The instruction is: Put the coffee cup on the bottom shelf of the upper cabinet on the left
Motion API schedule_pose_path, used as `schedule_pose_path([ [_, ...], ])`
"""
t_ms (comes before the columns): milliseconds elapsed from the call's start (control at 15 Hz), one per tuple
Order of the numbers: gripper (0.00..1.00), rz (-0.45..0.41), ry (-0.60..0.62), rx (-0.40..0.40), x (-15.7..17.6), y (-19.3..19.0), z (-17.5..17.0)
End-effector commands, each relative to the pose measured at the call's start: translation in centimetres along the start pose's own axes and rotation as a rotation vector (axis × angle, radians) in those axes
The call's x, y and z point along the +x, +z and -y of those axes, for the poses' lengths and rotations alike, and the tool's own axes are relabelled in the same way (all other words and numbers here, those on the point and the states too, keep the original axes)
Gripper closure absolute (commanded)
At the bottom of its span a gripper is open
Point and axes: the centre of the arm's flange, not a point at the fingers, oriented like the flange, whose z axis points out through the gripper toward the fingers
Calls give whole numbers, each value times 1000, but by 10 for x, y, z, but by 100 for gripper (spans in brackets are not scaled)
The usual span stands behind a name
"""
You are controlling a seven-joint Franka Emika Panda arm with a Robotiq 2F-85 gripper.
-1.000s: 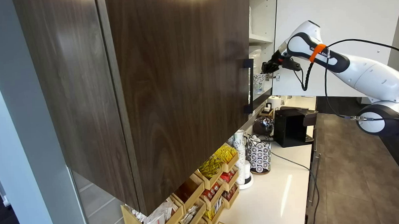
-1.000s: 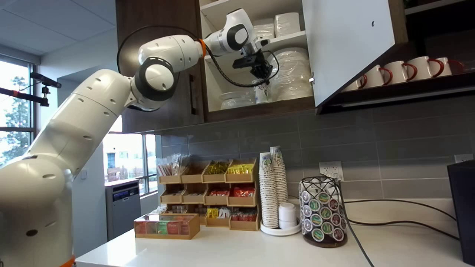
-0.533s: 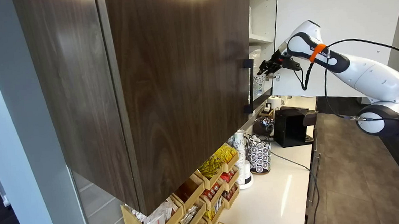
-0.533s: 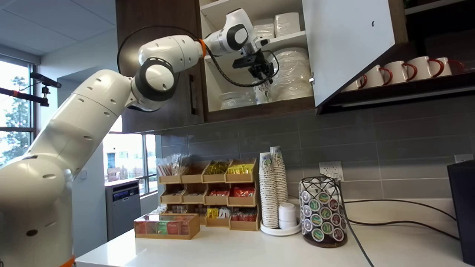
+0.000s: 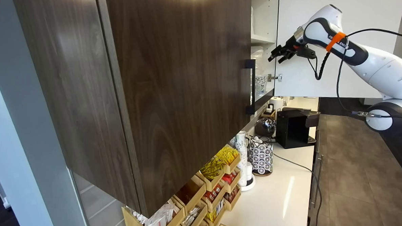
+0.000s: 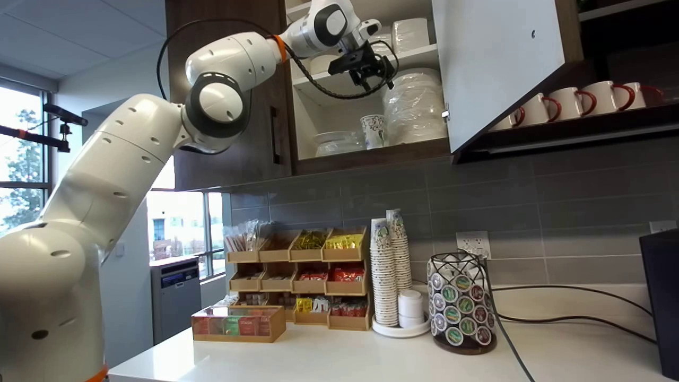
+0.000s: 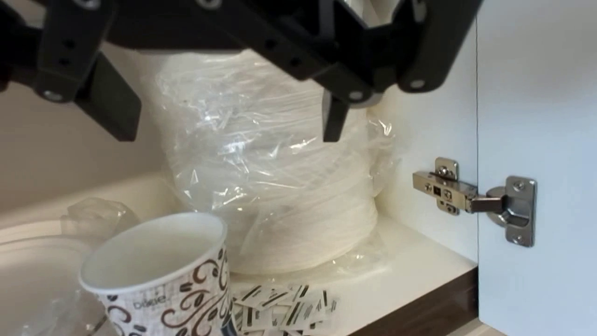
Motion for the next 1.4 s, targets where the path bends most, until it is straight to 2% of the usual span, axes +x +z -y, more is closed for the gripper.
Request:
schedule_pose_path([
  [0, 0, -13, -76, 81, -22, -42, -7],
  [133, 0, -31, -110, 121, -29, -60, -7],
  [333, 0, -14, -136, 138, -42, -78, -8],
  [533, 0, 40, -143, 118, -55, -88, -12],
  [867, 0, 137, -162, 141, -72, -97, -17],
  [933, 0, 110, -150, 110, -12, -91, -15],
  [1333, 0, 113, -151, 111, -13, -91, -15],
])
